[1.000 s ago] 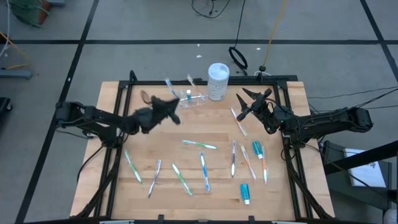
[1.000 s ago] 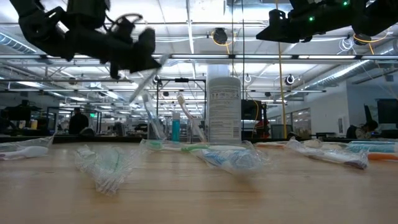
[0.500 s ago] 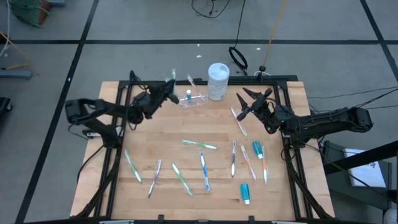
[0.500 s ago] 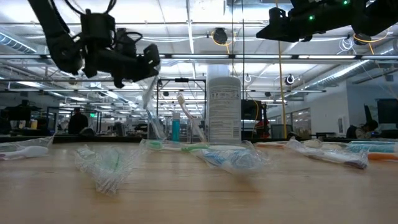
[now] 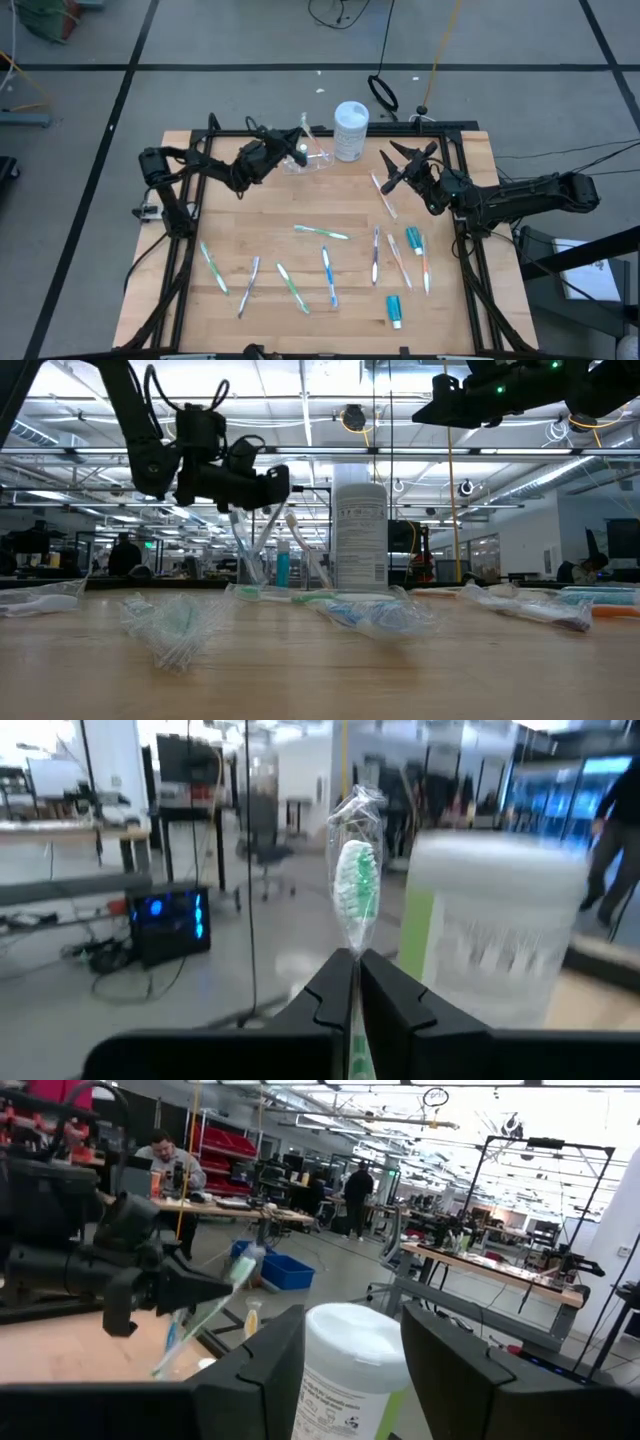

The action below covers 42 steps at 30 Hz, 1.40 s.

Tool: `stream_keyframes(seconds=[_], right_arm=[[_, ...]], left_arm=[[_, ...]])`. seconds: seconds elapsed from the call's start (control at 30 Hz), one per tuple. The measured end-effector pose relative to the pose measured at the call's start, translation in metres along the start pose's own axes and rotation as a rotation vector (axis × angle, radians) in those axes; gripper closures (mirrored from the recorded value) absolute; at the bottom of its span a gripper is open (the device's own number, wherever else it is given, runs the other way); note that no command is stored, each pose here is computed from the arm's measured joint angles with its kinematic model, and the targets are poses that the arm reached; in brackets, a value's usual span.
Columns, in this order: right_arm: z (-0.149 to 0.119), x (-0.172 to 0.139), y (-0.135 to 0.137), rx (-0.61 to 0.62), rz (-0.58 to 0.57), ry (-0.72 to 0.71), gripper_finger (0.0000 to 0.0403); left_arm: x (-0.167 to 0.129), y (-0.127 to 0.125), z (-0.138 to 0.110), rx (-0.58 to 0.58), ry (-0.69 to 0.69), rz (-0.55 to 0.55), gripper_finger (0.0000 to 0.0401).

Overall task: Pick & Place toothbrushing station
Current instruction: Put the green toothbrush into the transparent organizer

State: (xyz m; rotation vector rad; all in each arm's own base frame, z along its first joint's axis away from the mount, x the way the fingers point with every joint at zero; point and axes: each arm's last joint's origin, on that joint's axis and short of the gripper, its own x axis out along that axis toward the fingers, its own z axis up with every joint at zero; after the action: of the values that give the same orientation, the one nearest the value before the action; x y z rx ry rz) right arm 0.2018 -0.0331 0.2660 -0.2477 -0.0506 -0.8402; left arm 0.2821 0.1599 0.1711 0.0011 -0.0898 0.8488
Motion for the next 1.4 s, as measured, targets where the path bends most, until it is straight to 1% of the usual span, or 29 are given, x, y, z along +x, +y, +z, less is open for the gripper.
stream_keyframes(seconds=[0.17,0.3,0.4,0.53,0.67,0.73,0.87,0.9,0.97,1.03,1.1,1.2,1.4], right_arm=[[-0.001,0.0,0.0,-0.006,0.002,0.008,0.0245],[-0.002,0.0,0.001,-0.009,0.004,0.013,0.0245],[-0.003,0.0,0.001,-0.011,0.01,0.029,0.0245],[-0.004,0.0,0.001,-0.01,0.011,0.031,0.0245],[-0.004,0.0,0.002,-0.012,0.012,0.034,0.0245],[-0.004,0.0,0.002,-0.013,0.012,0.034,0.0245],[-0.005,0.0,0.002,-0.015,0.014,0.038,0.0245],[-0.005,0.0,0.002,-0.015,0.015,0.043,0.0245],[-0.006,0.0,0.002,-0.001,0.016,0.046,0.0245],[-0.005,0.0,0.002,0.004,0.015,0.044,0.0245],[-0.005,0.0,0.002,0.003,0.015,0.045,0.0245],[-0.005,0.0,0.002,0.004,0.015,0.044,0.0245],[-0.005,0.0,0.002,0.004,0.015,0.044,0.0245]], left_arm=[[0.0,-0.001,-0.006,0.014,0.048,-0.003,0.0398],[-0.002,-0.005,-0.006,0.054,0.054,-0.008,0.0387],[-0.004,-0.008,-0.006,0.09,0.057,0.041,0.0382],[-0.008,-0.015,-0.003,0.155,0.053,0.124,0.0392],[-0.015,-0.024,0.003,0.179,0.043,0.166,0.0398],[-0.018,-0.029,0.006,0.209,0.04,0.181,0.0391],[-0.024,-0.034,0.008,0.35,0.097,0.229,0.0373],[-0.025,-0.035,0.008,0.361,0.108,0.244,0.0369],[-0.027,-0.036,0.008,0.348,0.123,0.271,0.036],[-0.029,-0.037,0.006,0.328,0.137,0.281,0.035],[-0.03,-0.038,0.003,0.336,0.16,0.28,0.0339],[-0.031,-0.037,-0.004,0.362,0.223,0.282,0.0321],[-0.035,-0.034,-0.019,0.338,0.335,0.297,0.0287]])
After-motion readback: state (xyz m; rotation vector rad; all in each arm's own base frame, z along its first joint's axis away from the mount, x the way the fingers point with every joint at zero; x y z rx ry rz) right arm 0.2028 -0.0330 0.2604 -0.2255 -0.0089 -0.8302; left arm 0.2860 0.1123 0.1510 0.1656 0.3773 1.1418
